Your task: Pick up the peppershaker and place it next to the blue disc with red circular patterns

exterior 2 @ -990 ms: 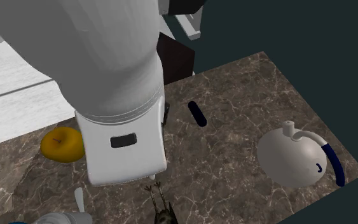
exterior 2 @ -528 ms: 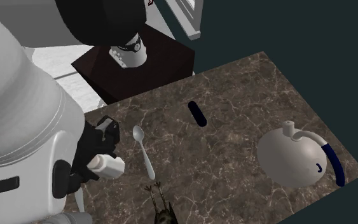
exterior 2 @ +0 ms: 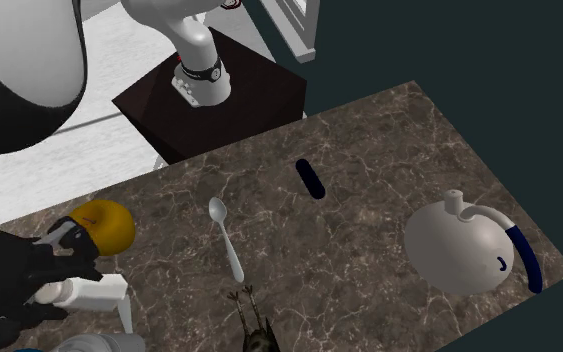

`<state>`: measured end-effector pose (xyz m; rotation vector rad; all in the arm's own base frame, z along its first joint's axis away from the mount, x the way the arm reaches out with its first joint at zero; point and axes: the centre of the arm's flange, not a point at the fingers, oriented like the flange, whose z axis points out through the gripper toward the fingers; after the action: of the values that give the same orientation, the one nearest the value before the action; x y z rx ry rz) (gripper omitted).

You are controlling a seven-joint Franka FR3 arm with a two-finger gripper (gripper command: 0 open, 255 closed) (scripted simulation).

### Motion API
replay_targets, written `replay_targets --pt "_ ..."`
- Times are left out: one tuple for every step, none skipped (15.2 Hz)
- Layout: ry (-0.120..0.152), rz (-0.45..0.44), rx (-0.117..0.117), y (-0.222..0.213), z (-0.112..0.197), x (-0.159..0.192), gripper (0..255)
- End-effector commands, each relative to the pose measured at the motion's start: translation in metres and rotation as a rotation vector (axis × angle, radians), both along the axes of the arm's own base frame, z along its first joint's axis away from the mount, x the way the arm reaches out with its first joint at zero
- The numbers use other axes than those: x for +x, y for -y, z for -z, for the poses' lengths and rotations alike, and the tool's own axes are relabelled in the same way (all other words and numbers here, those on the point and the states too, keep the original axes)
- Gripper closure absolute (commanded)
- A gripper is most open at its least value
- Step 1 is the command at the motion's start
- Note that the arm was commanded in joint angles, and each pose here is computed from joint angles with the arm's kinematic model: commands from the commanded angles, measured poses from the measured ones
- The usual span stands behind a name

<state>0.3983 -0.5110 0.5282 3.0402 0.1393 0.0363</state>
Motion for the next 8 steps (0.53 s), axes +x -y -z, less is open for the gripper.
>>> replay_targets --pt "0.0 -0.001 -0.001 0.022 -0.003 -0.014 255" --pt "0.0 -0.001 -0.001 0.034 -0.003 -0.021 255" --pt "0.0 -0.001 -0.001 0.045 -0.003 -0.028 255" --pt "0.0 -0.001 -0.001 0.056 -0.003 -0.035 255" --pt "0.0 -0.001 -0.001 0.067 -0.003 -0.042 255" --pt "0.0 -0.001 -0.001 0.079 -0.003 -0.049 255" --pt "0.0 -0.001 -0.001 0.09 -0.003 -0.055 255" --pt "0.0 -0.001 -0.001 0.107 -0.003 -0.066 255"
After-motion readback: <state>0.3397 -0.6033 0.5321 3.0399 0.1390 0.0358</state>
